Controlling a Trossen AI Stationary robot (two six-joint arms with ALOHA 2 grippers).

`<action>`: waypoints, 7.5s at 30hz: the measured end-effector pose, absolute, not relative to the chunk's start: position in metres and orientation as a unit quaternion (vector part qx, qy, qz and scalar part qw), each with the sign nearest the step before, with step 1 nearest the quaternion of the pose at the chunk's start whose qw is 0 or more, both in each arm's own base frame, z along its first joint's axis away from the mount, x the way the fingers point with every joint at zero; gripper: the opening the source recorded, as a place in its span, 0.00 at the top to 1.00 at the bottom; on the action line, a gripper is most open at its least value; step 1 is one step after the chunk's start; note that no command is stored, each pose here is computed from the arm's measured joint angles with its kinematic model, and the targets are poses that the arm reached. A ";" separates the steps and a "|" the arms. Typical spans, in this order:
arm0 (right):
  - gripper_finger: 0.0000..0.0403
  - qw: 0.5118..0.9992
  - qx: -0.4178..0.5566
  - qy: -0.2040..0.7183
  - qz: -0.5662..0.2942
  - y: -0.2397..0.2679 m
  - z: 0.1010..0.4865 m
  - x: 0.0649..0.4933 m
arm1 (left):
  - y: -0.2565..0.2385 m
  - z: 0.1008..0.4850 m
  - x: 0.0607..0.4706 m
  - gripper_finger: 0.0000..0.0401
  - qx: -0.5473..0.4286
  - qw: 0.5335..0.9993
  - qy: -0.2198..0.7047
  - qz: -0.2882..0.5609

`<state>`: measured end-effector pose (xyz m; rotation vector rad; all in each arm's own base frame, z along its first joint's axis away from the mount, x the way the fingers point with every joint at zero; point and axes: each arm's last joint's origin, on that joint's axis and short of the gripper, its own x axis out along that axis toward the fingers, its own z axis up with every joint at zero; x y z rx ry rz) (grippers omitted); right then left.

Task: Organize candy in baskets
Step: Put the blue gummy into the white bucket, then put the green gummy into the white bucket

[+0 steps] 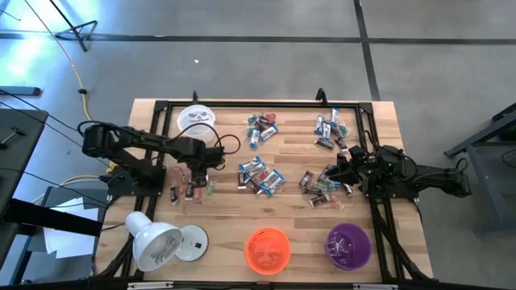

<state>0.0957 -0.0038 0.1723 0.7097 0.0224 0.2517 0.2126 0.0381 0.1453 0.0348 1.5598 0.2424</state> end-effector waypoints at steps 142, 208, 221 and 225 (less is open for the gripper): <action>0.66 0.930 0.346 0.011 0.123 -0.004 0.172 0.096 | -0.001 0.300 0.219 0.77 -0.302 0.772 0.532 0.175; 0.66 0.930 0.347 0.011 0.123 -0.004 0.172 0.096 | -0.052 0.132 0.272 0.75 -0.290 0.608 0.604 0.425; 0.66 0.930 0.346 0.011 0.123 -0.004 0.172 0.096 | -0.053 0.140 0.272 0.98 -0.303 0.602 0.610 0.416; 0.66 0.930 0.347 0.011 0.123 -0.004 0.172 0.096 | -0.054 0.165 0.275 0.98 -0.306 0.618 0.605 0.398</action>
